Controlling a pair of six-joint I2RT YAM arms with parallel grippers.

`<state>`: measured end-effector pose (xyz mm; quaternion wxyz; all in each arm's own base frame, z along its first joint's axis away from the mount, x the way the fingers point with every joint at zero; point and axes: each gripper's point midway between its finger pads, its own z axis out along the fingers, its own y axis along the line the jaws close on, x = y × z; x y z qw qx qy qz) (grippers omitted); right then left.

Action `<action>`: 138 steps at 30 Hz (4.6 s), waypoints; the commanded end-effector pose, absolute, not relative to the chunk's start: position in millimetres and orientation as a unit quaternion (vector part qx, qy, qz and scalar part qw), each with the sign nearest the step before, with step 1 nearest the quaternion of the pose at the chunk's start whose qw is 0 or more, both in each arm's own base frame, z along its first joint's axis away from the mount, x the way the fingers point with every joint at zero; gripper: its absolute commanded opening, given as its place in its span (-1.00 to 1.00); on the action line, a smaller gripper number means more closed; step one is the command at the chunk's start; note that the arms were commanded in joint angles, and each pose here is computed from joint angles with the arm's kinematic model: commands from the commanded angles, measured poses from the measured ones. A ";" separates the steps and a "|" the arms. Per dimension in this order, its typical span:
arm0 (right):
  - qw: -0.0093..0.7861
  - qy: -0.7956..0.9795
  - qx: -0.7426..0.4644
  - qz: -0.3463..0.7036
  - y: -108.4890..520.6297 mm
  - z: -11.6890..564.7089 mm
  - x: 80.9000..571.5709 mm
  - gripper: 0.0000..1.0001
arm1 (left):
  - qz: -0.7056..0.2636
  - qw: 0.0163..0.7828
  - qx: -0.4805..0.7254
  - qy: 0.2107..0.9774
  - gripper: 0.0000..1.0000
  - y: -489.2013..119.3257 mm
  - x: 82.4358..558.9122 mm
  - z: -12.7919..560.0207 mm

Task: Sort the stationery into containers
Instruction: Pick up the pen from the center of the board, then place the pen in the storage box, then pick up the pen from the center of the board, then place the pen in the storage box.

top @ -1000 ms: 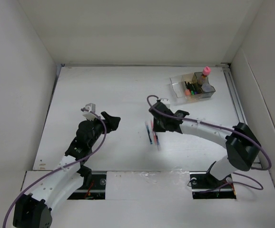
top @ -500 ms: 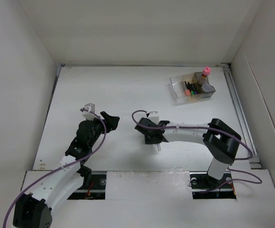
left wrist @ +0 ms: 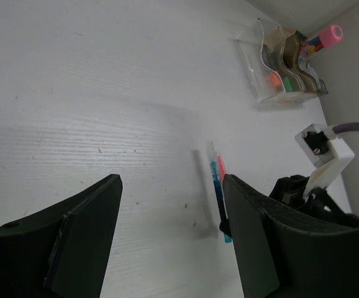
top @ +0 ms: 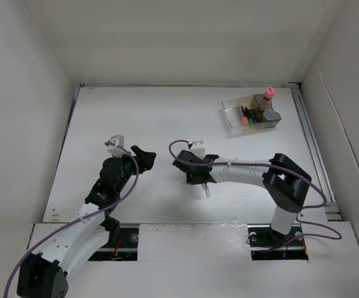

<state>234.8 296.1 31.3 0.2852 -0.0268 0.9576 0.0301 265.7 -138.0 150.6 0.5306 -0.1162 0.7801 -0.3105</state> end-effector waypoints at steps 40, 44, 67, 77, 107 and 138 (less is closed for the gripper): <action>0.366 0.907 0.188 0.087 107.4 141.5 497.3 -0.36 | -0.315 0.538 -0.118 0.773 0.25 -141.2 273.0 154.3; 0.386 0.898 0.189 0.094 116.1 164.9 489.2 -0.29 | -0.315 0.538 -0.118 0.773 0.25 -141.2 273.0 154.3; 0.292 0.955 -0.008 0.055 262.5 70.0 246.2 -0.34 | -0.309 0.543 -0.124 0.771 0.25 -135.6 268.9 157.0; 0.273 0.961 -0.013 0.037 267.4 37.5 239.3 -0.54 | -0.310 0.551 -0.126 0.764 0.25 -134.3 269.8 162.6; 0.395 0.911 0.049 0.104 233.6 160.1 370.9 -1.00 | -0.309 0.542 -0.124 0.772 0.25 -136.4 270.1 153.6; 0.330 0.927 0.165 0.063 104.3 114.4 499.3 -0.99 | -0.318 0.535 -0.115 0.774 0.25 -141.4 268.7 152.9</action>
